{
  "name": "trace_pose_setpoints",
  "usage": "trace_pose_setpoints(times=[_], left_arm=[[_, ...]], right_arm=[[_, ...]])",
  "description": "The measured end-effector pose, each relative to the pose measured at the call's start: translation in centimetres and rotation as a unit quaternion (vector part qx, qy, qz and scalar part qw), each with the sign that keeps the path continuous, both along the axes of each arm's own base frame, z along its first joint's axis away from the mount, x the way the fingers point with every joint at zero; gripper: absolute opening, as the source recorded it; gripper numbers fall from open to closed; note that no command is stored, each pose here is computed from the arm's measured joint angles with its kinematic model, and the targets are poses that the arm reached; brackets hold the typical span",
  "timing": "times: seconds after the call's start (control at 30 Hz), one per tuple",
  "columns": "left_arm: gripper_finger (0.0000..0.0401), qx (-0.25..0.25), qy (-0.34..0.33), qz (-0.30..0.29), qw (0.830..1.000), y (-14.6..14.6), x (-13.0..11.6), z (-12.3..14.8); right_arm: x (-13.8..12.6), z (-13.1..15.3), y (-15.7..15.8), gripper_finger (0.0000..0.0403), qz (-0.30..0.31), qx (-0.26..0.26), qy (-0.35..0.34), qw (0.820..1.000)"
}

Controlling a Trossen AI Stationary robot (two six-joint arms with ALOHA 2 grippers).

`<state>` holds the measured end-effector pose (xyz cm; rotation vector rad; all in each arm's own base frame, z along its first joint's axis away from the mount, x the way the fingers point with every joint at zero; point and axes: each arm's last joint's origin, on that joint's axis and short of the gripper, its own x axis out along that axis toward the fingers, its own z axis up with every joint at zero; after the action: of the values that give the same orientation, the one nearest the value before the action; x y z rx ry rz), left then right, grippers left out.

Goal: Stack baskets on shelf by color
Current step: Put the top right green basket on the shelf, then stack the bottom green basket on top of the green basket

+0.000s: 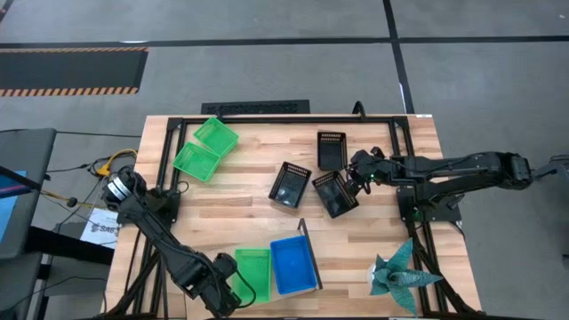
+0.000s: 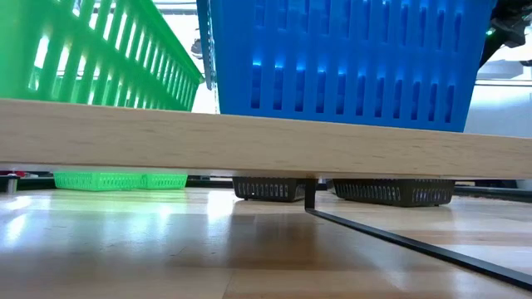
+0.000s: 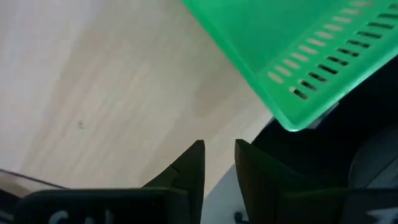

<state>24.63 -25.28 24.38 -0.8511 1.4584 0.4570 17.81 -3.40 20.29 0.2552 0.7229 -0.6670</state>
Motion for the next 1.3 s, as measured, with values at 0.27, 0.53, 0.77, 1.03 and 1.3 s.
trace_pose_setpoints(times=[0.27, 0.53, 0.77, 1.03, 1.3], left_arm=[[0.0074, -0.013, -0.031, -0.023, 0.999, -0.9, 1.1, -1.0], [0.0074, 0.019, -0.071, -0.045, 0.996, -0.5, 1.7, -1.0], [0.0074, 0.007, -0.065, -0.073, 0.995, -0.1, 1.9, -0.9], [0.0074, 0.018, -0.100, -0.115, 0.988, 1.4, 0.9, 2.2], [0.0074, 0.247, -0.196, -0.083, 0.945, 6.4, -0.8, 6.2]], right_arm=[[0.0, 0.0, 0.0, 0.0118, 0.000, 0.000, -0.001, 1.000], [0.0, 0.0, 0.0, 0.0118, 0.000, -0.001, 0.000, 1.000], [0.0, 0.0, 0.0, 0.0118, 0.000, 0.000, 0.000, 1.000], [0.0, 0.0, 0.0, 0.0118, 0.000, 0.000, 0.000, 1.000], [0.0, 0.0, 0.0, 0.0118, 0.000, -0.001, 0.000, 1.000]])
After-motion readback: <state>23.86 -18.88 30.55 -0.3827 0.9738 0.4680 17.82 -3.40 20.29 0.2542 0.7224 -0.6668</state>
